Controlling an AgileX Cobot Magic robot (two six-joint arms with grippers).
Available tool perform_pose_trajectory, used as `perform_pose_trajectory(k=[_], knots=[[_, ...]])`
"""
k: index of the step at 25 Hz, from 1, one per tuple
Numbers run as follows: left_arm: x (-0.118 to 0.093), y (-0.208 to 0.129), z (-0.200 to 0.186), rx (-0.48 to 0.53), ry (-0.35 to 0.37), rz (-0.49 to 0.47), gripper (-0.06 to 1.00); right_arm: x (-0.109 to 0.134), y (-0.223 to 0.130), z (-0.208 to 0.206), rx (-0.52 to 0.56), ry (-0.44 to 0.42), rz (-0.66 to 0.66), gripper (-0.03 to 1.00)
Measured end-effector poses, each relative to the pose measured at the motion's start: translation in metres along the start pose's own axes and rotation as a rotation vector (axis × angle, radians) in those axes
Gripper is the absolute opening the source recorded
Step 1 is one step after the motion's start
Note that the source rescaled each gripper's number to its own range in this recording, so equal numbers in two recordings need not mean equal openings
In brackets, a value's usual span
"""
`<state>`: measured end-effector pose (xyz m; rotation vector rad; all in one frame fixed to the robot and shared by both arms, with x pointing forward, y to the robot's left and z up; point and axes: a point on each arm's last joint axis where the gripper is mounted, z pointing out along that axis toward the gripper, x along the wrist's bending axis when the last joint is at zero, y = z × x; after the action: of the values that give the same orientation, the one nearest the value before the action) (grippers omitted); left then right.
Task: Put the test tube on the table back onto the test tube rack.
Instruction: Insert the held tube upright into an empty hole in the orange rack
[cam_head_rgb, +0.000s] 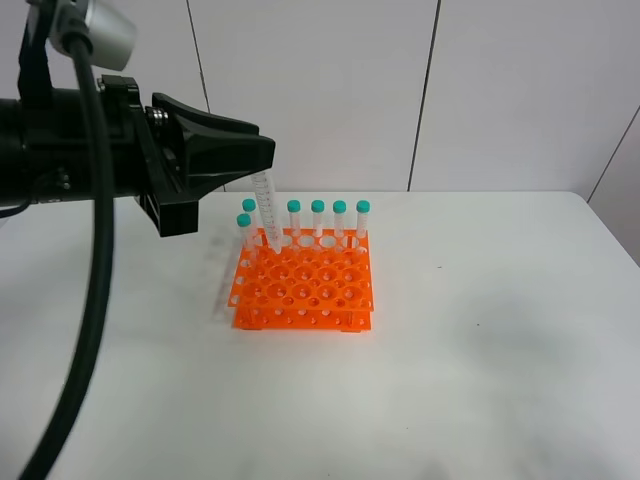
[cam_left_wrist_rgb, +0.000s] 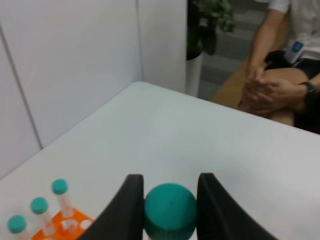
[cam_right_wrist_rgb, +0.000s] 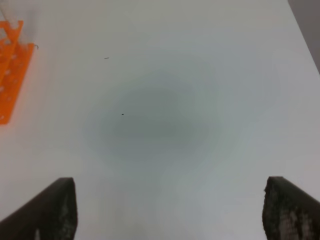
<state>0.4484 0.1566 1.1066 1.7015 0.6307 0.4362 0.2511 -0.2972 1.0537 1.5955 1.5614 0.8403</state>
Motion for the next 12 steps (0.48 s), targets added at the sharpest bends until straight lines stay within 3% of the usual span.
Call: perform_pose_trajectory(k=[6,12], knots=[[0.0040,-0.0016,-0.0001,0.017,0.044,-0.037,0.00,0.0000,0.0000,0.0000,0.000,0.000,0.000,0.92],[0.0070,0.0024,0.0005,0.013,0.104,-0.001,0.00,0.0000,0.0000,0.0000,0.000,0.000,0.000,0.92]])
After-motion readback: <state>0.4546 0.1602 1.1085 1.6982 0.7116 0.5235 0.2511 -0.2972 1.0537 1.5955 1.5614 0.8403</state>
